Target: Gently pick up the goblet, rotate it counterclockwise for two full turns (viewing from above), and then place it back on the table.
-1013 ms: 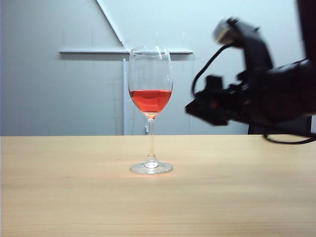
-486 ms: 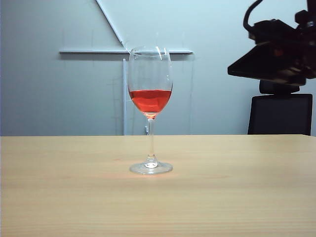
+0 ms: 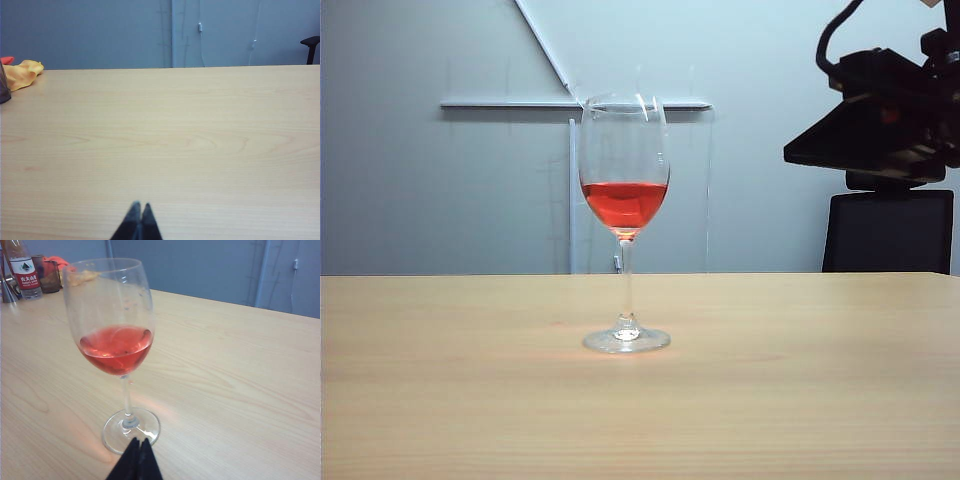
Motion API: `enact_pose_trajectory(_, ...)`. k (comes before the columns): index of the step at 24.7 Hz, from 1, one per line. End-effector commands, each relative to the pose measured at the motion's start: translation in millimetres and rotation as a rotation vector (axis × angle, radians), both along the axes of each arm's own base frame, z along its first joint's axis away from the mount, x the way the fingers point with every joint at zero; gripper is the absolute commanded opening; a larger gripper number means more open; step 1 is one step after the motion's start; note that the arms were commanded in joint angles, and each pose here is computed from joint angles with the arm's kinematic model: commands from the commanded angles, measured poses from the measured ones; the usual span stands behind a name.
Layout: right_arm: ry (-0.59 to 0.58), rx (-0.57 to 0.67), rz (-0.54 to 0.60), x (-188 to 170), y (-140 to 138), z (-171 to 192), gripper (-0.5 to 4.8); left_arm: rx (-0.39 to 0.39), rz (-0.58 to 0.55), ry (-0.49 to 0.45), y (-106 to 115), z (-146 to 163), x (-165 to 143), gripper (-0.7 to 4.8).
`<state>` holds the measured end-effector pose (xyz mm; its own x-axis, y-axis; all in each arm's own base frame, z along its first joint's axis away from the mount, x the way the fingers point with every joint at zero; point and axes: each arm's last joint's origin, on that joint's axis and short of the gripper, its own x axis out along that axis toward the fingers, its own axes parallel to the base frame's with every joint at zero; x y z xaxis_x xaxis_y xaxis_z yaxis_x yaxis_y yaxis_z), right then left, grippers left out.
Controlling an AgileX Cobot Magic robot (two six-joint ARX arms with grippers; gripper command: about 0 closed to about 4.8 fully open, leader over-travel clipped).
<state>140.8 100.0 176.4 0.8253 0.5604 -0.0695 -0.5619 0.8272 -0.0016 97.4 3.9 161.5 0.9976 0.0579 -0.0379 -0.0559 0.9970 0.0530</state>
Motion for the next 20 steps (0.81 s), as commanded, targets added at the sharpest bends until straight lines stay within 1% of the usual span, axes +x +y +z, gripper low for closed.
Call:
enact_pose_trajectory(1,-0.019,0.013,0.002,0.2,0.3,3.1,-0.03,0.000,-0.005,-0.012,-0.2,1.8,0.0,-0.05)
enact_pose_trajectory(2,-0.023,0.016,-0.003,0.3,0.1,3.6,-0.04,0.000,-0.005,-0.012,-0.2,1.8,0.0,-0.05)
enact_pose_trajectory(4,-0.026,0.013,-0.076,-1.3,-4.1,5.6,-0.05,0.000,-0.005,-0.012,-0.2,1.8,0.0,-0.05)
enact_pose_trajectory(6,-0.023,0.008,-0.121,-3.5,-8.2,7.5,-0.05,0.000,-0.005,-0.012,-0.2,1.8,0.0,-0.05)
enact_pose_trajectory(7,-0.021,0.000,-0.219,-5.4,-16.9,10.1,-0.05,0.000,-0.004,-0.012,-0.1,1.8,0.0,-0.05)
enact_pose_trajectory(9,-0.005,-0.013,-0.267,-7.5,-27.8,11.2,-0.05,0.000,-0.005,-0.012,-0.2,1.8,0.0,-0.05)
enact_pose_trajectory(13,0.017,-0.016,-0.362,-17.4,-61.0,13.6,-0.05,0.000,-0.005,-0.012,-0.2,1.8,0.1,-0.05)
enact_pose_trajectory(15,-0.011,0.000,-0.437,-24.8,-75.0,12.6,-0.05,0.000,-0.005,-0.012,-0.2,1.7,0.0,-0.05)
enact_pose_trajectory(16,-0.043,0.015,-0.482,-29.3,-81.7,9.0,-0.05,0.000,-0.005,-0.013,-0.2,1.8,0.1,-0.05)
enact_pose_trajectory(19,-0.119,0.043,-0.523,-37.7,-92.6,-3.7,-0.05,0.000,-0.005,-0.012,-0.2,1.8,0.1,-0.05)
enact_pose_trajectory(20,-0.120,0.042,-0.541,-40.3,-94.9,-6.3,-0.05,0.001,-0.005,-0.012,-0.2,1.8,0.1,-0.05)
